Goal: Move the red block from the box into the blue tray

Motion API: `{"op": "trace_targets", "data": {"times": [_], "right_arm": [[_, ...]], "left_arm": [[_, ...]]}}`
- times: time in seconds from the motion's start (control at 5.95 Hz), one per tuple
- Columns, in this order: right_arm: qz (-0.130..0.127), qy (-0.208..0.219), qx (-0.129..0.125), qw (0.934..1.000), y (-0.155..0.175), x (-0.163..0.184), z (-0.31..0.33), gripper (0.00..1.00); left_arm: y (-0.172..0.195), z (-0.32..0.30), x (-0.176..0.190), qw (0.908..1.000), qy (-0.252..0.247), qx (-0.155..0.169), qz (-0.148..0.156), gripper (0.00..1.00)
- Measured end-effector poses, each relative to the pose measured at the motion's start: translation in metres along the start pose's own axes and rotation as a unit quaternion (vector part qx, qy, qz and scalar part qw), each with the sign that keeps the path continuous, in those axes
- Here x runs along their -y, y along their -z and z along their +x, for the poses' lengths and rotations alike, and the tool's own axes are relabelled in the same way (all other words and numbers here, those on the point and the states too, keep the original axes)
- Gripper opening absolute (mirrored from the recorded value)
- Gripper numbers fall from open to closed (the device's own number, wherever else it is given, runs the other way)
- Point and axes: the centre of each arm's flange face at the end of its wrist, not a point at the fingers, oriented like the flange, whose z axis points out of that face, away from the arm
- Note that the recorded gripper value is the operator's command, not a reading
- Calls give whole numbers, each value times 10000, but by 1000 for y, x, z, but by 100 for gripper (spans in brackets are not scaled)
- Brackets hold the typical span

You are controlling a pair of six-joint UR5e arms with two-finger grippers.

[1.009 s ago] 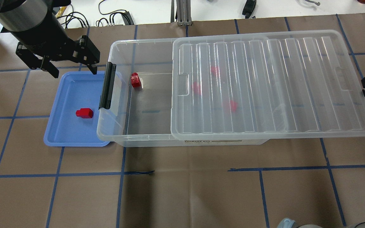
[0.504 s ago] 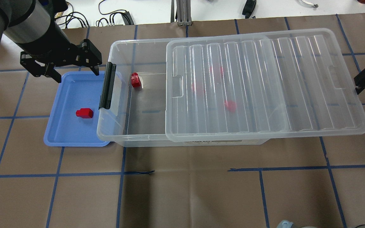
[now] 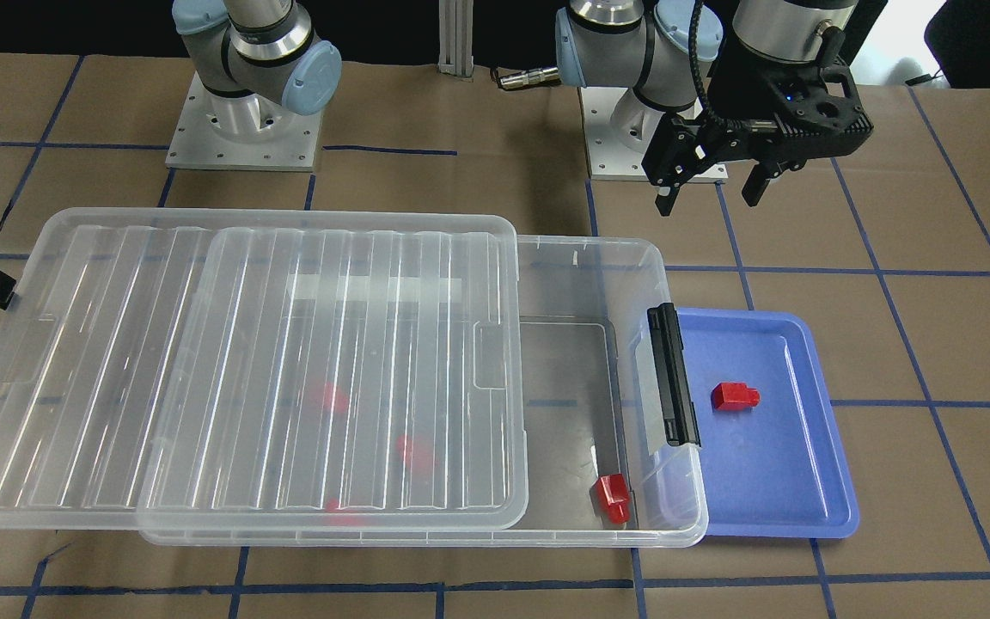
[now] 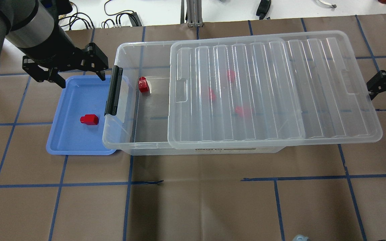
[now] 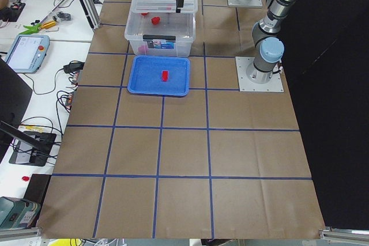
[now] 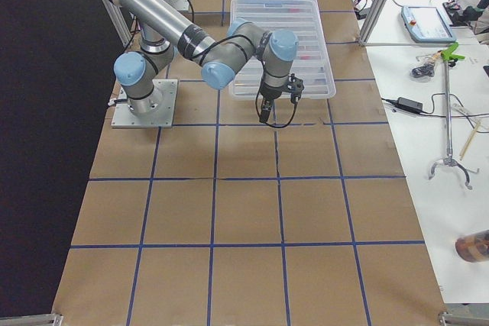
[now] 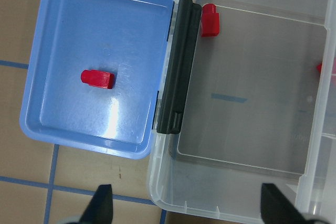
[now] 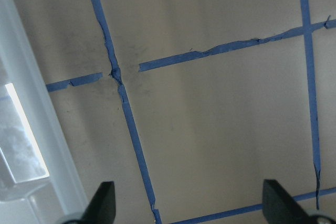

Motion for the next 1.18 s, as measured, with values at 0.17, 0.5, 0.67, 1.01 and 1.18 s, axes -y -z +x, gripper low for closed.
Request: {"op": "trace_targets", "data": {"times": [0.17, 0.5, 0.67, 1.01, 1.18], "right_arm": [[-30, -70, 16, 10000, -3, -10, -5, 100], [-51, -296, 131, 9995, -8, -29, -15, 100], [-61, -340, 174, 9993, -9, -31, -17, 100], [-119, -434, 278, 9986, -17, -37, -22, 100], [-152, -512, 313, 9981, -21, -41, -27, 100]], "left_arm": [[-1, 0, 1, 10000, 0, 0, -3, 99], [-1, 0, 1, 10000, -6, 0, -4, 99], [-2, 0, 1, 10000, -10, 0, -9, 99], [-2, 0, 1, 10000, -15, 1, -12, 99], [-1, 0, 0, 10000, -16, -2, -6, 99]]}}
